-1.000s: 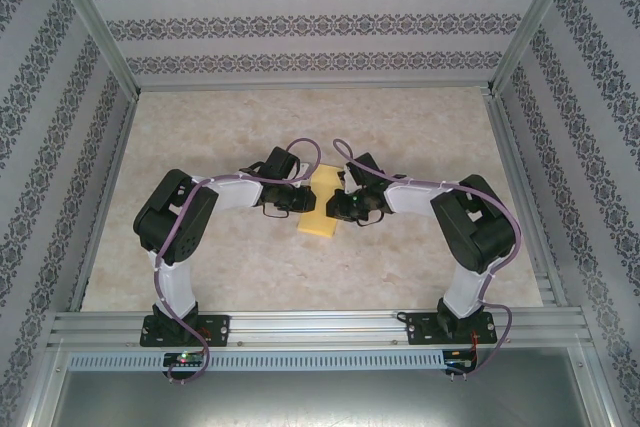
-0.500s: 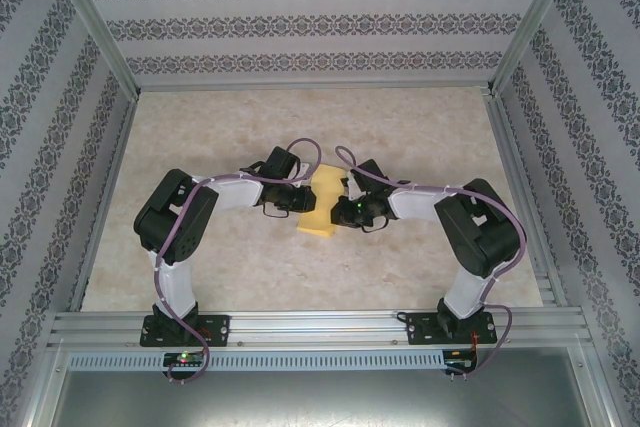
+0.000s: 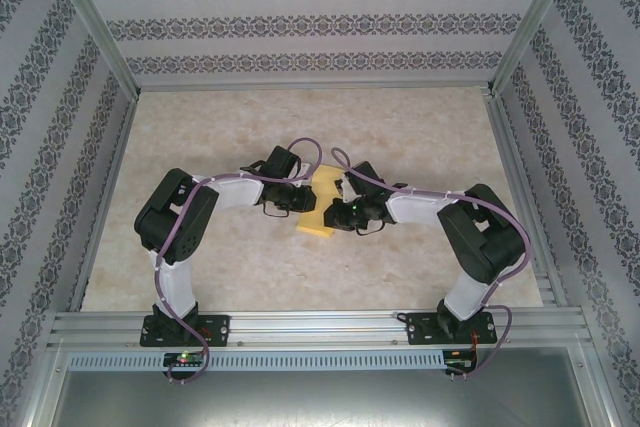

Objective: Fold a paper plane with a square sheet of paper (pick it up from the middle)
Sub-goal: Fold the square sheet of paper in half at the center of the table.

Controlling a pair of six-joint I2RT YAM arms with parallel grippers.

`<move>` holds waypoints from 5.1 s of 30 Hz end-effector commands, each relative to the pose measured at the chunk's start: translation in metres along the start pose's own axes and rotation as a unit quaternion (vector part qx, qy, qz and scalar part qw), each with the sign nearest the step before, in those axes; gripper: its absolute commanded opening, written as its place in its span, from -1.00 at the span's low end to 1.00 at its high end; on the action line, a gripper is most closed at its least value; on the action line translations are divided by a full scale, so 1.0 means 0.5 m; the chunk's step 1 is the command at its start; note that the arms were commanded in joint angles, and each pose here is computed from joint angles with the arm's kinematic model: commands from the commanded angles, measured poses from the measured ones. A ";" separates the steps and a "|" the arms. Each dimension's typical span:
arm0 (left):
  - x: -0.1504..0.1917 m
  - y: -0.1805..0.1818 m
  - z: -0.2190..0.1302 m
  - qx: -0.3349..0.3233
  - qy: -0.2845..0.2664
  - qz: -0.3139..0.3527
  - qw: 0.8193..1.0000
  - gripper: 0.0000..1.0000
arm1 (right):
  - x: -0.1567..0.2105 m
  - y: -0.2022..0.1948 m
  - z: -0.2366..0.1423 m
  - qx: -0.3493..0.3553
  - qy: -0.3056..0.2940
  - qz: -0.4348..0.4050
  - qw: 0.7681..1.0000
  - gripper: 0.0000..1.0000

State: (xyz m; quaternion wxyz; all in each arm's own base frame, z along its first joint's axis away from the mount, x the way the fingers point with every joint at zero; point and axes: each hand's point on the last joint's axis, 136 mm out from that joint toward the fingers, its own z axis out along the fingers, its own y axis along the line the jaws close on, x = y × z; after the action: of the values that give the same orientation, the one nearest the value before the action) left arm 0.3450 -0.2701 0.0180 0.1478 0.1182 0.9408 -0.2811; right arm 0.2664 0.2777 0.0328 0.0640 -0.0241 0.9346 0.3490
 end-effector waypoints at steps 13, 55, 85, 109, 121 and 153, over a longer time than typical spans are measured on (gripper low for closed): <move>0.095 0.069 0.033 -0.066 0.084 -0.017 0.994 -0.67 | 0.057 -0.044 0.030 0.055 0.046 -0.017 0.997 -0.75; 0.093 0.074 0.045 -0.096 0.089 0.005 0.991 -0.66 | -0.129 0.008 -0.051 -0.015 -0.076 0.016 0.997 -0.72; 0.116 0.115 0.046 -0.144 0.103 0.028 0.984 -0.66 | -0.218 -0.100 -0.075 0.061 -0.119 0.006 0.991 -0.75; 0.136 0.130 0.043 -0.157 0.119 0.038 0.980 -0.66 | -0.274 -0.125 -0.011 0.037 -0.119 0.027 0.992 -0.77; 0.156 0.146 0.043 -0.170 0.132 0.040 0.976 -0.66 | -0.314 -0.192 -0.037 0.048 -0.144 0.060 0.987 -0.79; 0.148 0.129 0.044 -0.152 0.131 0.036 0.979 -0.66 | -0.144 -0.074 -0.005 -0.004 -0.086 0.044 0.995 -0.80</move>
State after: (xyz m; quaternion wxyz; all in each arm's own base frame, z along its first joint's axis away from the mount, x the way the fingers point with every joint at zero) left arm 0.3495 -0.2728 0.0141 0.1659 0.1742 0.9455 -0.2195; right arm 0.3483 0.2564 0.0397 0.1411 0.0479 0.9132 0.3792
